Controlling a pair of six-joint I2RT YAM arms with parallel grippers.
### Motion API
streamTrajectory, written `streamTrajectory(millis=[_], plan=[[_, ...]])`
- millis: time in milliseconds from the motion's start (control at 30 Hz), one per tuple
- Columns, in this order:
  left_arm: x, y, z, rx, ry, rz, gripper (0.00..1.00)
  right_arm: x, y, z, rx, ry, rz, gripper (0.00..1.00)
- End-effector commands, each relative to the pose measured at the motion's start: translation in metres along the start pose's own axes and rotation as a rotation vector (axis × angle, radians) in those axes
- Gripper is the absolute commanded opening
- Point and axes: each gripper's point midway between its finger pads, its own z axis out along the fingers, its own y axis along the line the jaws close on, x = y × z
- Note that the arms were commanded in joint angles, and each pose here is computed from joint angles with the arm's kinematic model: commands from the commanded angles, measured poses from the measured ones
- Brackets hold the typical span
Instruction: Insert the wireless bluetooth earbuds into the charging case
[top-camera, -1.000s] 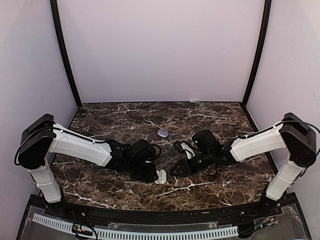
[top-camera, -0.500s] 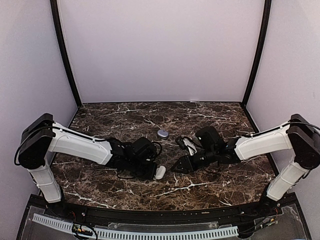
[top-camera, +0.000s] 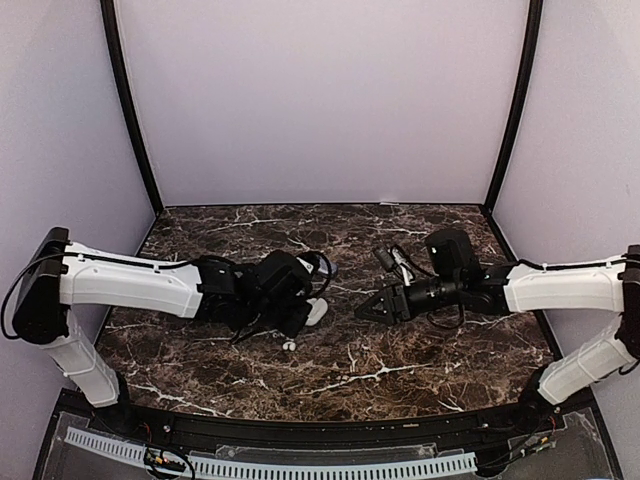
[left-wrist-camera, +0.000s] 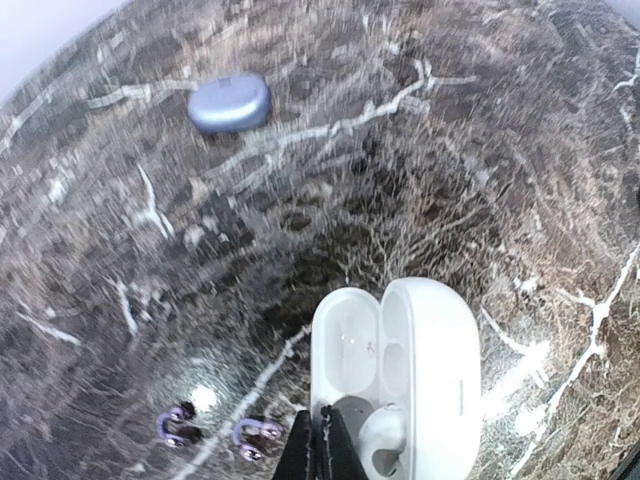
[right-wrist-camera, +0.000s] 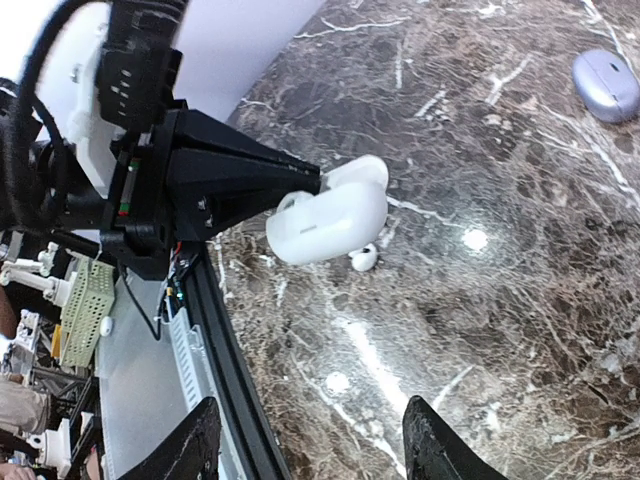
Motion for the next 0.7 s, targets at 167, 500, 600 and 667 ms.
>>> streamTrajectory(millis=[167, 500, 600, 667], plan=[[-0.085, -0.011, -0.119, -0.049, -0.478, 0.324, 0.0, 0.007, 0.059, -0.025, -0.278, 0.017, -0.052, 0.6], [-0.075, -0.026, -0.114, -0.104, -0.437, 0.283, 0.09, 0.005, 0.021, -0.027, -0.03, 0.034, -0.008, 0.62], [-0.037, -0.029, -0.092, 0.055, -0.313, 0.158, 0.27, 0.027, 0.002, -0.026, 0.025, 0.064, 0.029, 0.62], [-0.011, -0.045, -0.086, 0.207, -0.241, 0.075, 0.31, 0.04, -0.005, -0.025, 0.036, 0.085, 0.039, 0.62]])
